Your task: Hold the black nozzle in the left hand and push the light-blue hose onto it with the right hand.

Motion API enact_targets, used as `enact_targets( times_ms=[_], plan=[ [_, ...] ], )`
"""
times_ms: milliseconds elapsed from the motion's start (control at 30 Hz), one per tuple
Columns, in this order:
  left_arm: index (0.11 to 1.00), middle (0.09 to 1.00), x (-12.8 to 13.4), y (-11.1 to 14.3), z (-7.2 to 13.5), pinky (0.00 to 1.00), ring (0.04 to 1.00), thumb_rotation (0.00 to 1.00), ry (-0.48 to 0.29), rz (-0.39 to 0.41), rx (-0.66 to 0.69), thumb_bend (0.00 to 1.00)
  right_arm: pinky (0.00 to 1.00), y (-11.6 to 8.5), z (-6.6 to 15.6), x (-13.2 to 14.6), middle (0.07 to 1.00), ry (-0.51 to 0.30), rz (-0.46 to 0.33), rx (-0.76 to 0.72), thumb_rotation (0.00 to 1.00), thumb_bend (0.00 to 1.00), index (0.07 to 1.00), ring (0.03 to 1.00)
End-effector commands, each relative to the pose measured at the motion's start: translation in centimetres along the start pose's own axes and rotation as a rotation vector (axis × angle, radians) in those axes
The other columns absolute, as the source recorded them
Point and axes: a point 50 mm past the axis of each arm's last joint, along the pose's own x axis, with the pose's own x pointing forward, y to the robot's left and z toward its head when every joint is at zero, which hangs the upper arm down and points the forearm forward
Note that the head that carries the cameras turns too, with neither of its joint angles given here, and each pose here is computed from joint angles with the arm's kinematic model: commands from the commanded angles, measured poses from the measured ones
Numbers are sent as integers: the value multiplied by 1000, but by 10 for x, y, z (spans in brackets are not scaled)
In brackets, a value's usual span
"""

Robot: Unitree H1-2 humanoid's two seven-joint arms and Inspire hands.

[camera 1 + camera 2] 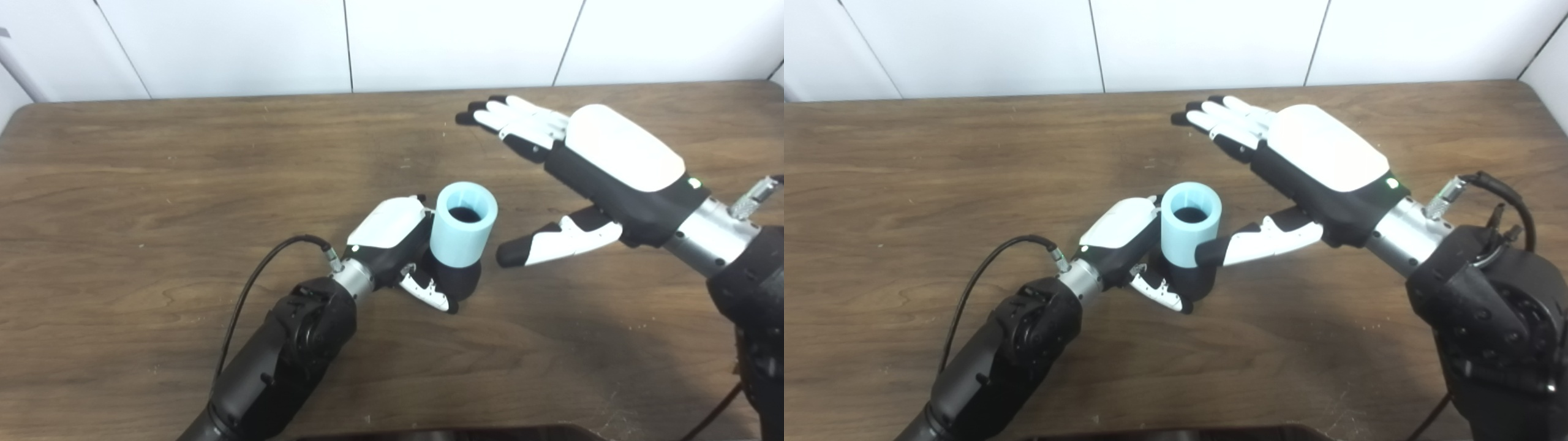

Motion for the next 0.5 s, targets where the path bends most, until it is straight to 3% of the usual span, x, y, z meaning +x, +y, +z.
enact_targets(
  times_ms=[0, 33, 100, 133, 267, 367, 467],
  plan=[
    [497, 496, -7, -36, -30, 1000, 736, 0, 123, -188, -7, 522, 921, -7, -1, -1, 961, 10, -58, -23, 989, 602, 951, 987],
    [607, 618, -7, -35, -30, 1000, 750, 0, 121, -185, 1, 677, 920, -6, -1, -1, 961, 15, -57, -23, 989, 601, 951, 987],
    [725, 746, -5, -32, -31, 1000, 783, 21, 105, -169, 28, 815, 919, -4, -3, -1, 960, 25, -51, -21, 989, 599, 950, 986],
    [750, 772, -6, -31, -31, 1000, 795, 33, 84, -138, 41, 837, 919, -3, -3, -2, 960, 30, -48, -19, 989, 598, 950, 986],
    [871, 863, -12, -30, -36, 936, 851, 294, -47, 97, 55, 908, 920, -1, -7, -3, 959, 50, -36, -12, 986, 588, 950, 984],
    [959, 912, -12, -30, -42, 949, 900, 337, -68, 145, 22, 917, 926, 0, -8, -3, 959, 57, -29, -11, 986, 586, 950, 984],
    [996, 956, -14, -29, -46, 982, 946, 304, -62, 161, -9, 948, 926, -1, -9, -5, 959, 67, -23, -10, 985, 584, 949, 981]
  ],
)
